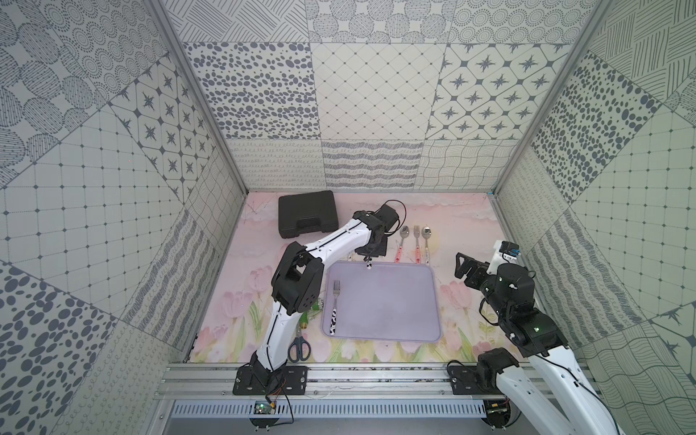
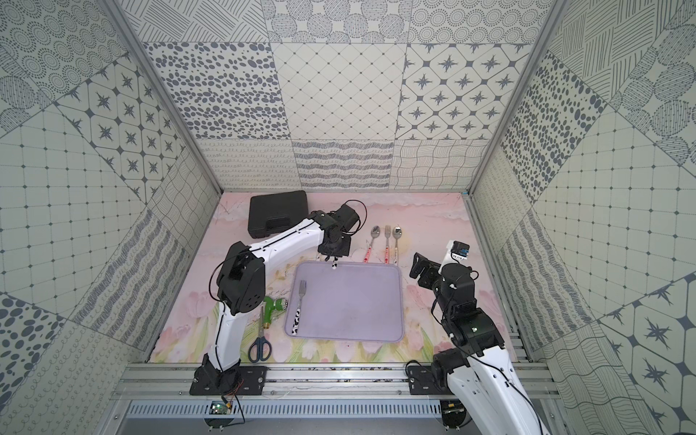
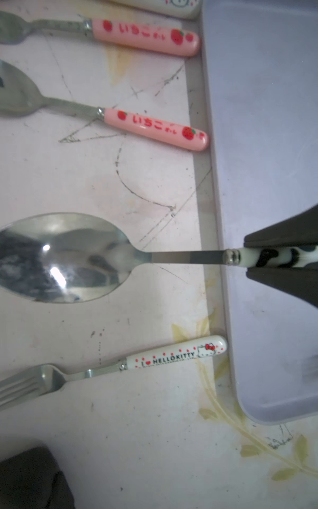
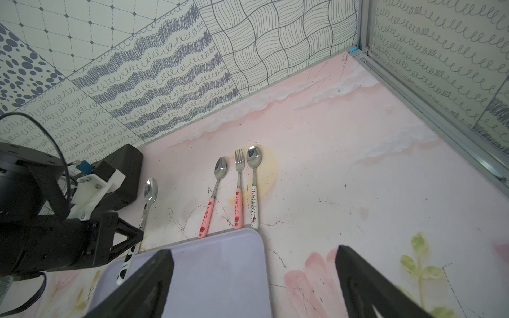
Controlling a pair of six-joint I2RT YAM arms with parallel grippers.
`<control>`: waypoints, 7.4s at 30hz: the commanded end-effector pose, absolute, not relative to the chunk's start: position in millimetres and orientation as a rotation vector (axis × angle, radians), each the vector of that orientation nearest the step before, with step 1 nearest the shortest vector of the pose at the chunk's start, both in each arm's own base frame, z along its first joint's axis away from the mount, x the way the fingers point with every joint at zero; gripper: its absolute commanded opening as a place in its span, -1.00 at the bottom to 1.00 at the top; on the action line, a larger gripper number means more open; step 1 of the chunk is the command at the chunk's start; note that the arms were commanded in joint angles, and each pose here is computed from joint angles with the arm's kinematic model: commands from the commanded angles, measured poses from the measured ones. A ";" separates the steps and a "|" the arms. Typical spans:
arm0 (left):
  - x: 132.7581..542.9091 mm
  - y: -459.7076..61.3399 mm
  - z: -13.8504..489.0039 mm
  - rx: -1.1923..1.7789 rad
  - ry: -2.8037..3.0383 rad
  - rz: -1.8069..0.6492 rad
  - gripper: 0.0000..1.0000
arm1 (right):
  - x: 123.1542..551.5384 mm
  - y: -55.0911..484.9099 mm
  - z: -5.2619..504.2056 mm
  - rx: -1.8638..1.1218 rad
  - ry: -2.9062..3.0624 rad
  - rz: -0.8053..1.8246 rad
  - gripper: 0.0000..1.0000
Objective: Set the spoon and fork side by side
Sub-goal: Pick up the spoon from the center of the board, then place the spoon on the tray, then pick up the fork at the center of the board.
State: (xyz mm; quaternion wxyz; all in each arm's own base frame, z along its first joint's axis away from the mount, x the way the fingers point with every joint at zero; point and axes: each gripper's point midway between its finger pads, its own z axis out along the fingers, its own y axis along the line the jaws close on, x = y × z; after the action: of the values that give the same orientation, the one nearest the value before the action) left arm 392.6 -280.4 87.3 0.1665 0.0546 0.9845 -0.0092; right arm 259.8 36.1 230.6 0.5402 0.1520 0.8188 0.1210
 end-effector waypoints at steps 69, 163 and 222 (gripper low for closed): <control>193.4 -204.2 18.8 0.011 2.822 0.082 -1.00 | 265.5 29.8 224.5 0.377 1.955 0.249 0.94; 302.2 -168.0 131.2 -0.070 2.534 -0.253 0.59 | 373.4 114.8 169.5 0.192 2.336 0.190 0.75; 305.4 -135.6 125.1 -0.166 2.415 -0.185 0.99 | 443.8 138.0 49.0 0.212 2.666 0.096 -0.92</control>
State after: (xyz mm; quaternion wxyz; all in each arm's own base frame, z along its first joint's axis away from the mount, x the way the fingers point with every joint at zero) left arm 302.0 -144.9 121.1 0.3369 -0.0445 0.9369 -0.0817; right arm 441.1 135.3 30.0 0.2161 0.0730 0.9733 0.0251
